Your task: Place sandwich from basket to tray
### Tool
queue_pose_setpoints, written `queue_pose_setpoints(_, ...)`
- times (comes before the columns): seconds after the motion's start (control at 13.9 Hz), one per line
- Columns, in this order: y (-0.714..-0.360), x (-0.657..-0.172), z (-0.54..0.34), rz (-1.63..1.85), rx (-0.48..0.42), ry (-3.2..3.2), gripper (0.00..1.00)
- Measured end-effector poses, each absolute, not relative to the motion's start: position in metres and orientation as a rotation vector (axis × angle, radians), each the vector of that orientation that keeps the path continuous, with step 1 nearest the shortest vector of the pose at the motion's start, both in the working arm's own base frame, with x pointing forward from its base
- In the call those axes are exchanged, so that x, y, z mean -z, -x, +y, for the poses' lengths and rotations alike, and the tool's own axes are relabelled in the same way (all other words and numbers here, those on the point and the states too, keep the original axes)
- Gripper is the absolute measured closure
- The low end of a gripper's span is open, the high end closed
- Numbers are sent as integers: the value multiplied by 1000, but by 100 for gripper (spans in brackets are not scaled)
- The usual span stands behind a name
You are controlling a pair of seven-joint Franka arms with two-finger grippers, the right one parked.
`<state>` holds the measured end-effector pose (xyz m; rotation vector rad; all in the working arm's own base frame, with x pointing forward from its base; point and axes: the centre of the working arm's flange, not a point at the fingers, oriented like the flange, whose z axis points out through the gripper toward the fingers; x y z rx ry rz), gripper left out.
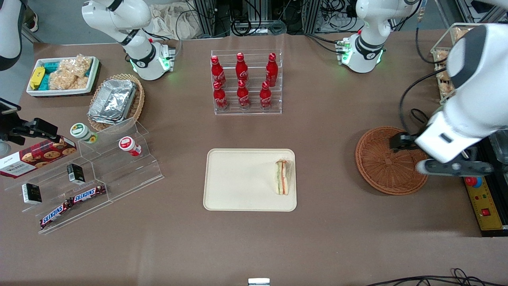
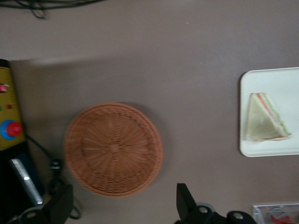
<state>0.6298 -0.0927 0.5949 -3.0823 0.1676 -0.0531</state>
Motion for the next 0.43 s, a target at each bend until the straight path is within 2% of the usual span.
queue_pose_setpoints(0.43, -621, -616, -33, 183, 67, 3038, 0)
